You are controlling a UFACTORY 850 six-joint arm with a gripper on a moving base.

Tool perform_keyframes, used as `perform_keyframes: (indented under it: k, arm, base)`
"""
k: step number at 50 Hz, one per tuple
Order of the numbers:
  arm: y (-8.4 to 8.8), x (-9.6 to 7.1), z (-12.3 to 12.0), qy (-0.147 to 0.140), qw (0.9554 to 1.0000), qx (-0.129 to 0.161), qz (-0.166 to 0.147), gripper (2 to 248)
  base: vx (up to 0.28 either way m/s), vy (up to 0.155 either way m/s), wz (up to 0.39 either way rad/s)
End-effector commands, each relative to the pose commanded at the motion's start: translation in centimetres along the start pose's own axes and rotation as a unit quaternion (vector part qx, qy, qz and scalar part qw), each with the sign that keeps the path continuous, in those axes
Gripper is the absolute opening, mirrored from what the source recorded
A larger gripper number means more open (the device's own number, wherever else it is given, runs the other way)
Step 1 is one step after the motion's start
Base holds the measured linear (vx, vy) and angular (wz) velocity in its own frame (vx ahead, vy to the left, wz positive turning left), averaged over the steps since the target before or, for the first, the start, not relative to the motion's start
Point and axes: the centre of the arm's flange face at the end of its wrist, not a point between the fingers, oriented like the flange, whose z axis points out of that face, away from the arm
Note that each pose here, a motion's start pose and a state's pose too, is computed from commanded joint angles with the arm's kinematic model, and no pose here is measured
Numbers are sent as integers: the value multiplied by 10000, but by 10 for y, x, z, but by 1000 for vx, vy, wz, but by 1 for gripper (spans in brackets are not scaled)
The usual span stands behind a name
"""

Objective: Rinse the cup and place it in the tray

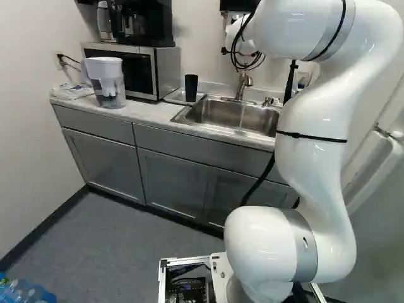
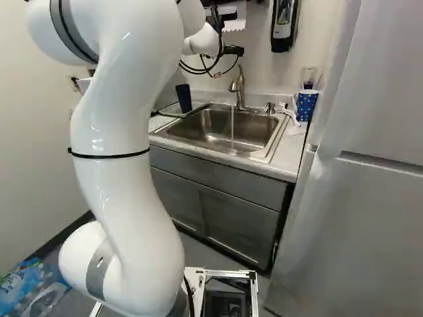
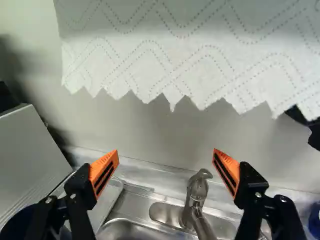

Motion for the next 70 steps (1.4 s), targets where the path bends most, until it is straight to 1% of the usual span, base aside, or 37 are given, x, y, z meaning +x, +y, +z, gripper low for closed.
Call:
perform_keyframes:
  k: [27, 51, 70]
  arm:
    - [-5, -3, 20, -143, 9999, 28, -8, 247]
    - [-7, -6, 34, -331, 9994, 33, -13, 247]
    - [-10, -10, 39, -504, 9987, 41, -19, 247]
  base:
    - [0, 0, 0]
    - [0, 0, 0]
    - [0, 0, 0]
